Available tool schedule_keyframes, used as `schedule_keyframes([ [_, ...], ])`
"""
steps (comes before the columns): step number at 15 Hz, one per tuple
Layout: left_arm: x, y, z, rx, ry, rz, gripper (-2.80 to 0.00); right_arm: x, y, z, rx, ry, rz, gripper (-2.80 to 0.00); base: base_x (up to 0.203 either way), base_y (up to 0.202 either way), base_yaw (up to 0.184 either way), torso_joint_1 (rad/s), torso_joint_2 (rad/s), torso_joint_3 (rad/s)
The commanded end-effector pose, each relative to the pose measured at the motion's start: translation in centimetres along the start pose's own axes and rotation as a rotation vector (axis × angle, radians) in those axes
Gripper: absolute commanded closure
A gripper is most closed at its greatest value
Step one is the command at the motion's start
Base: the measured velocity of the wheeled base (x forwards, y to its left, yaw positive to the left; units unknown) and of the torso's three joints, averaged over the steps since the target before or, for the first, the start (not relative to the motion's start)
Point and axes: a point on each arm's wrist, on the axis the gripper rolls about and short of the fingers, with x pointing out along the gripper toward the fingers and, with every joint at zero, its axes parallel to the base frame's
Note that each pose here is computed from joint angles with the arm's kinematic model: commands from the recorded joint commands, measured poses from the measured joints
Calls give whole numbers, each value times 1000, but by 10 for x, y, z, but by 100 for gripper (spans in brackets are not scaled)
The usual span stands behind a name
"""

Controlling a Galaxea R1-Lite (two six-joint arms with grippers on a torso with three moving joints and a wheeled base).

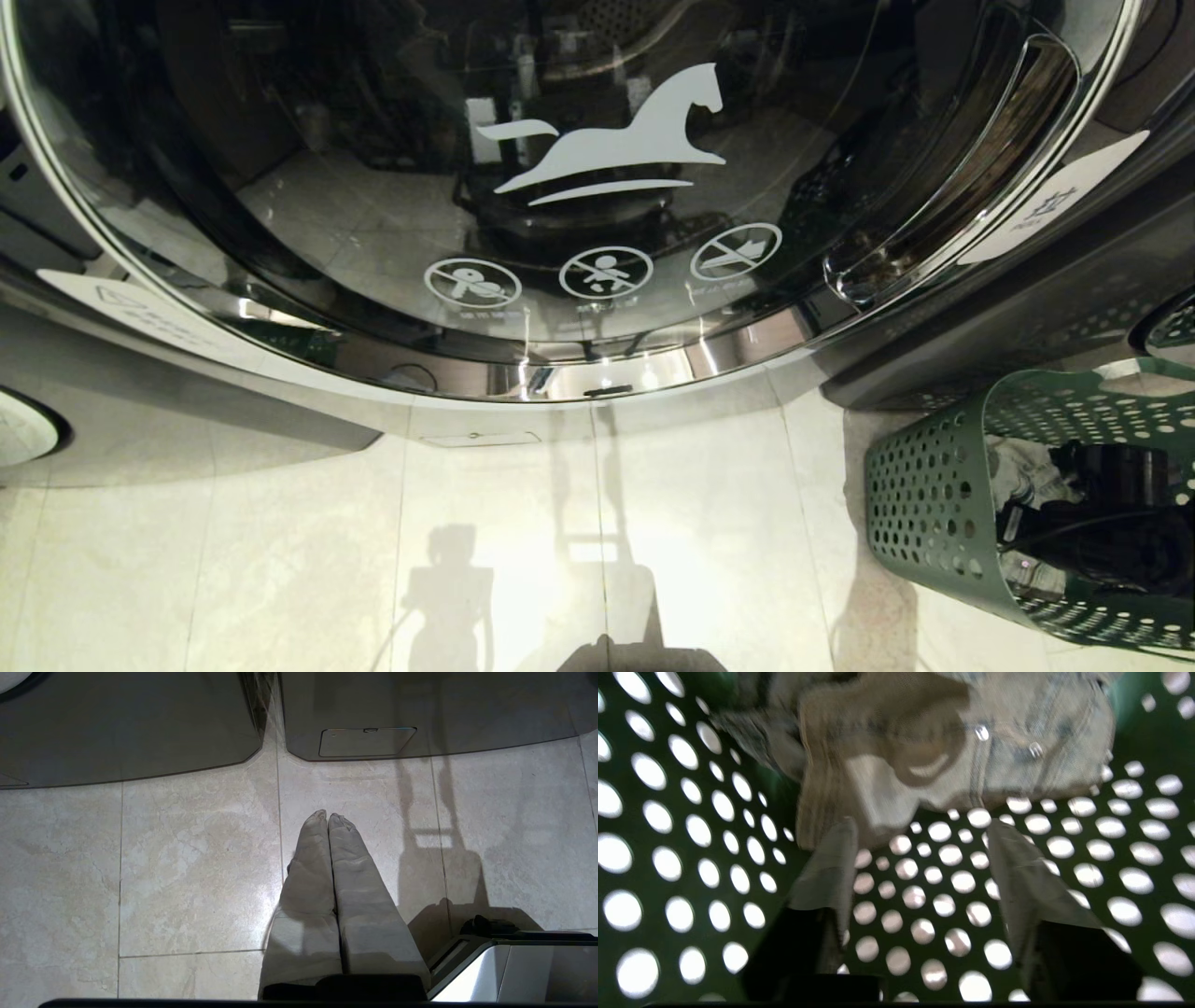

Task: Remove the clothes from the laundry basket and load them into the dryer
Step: Take the clothes out of the basket

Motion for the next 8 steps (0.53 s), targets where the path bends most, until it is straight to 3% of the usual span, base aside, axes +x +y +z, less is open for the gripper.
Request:
schedule_keyframes([
  [1, 0, 0, 0, 0, 0, 1, 0, 11, -1, -4, 1, 3, 1, -280, 0, 0, 0, 0, 0, 0],
  [8, 0, 0, 0, 0, 0, 0, 0, 44, 14, 4, -43, -176, 61, -280, 0, 0, 0, 0, 0, 0],
])
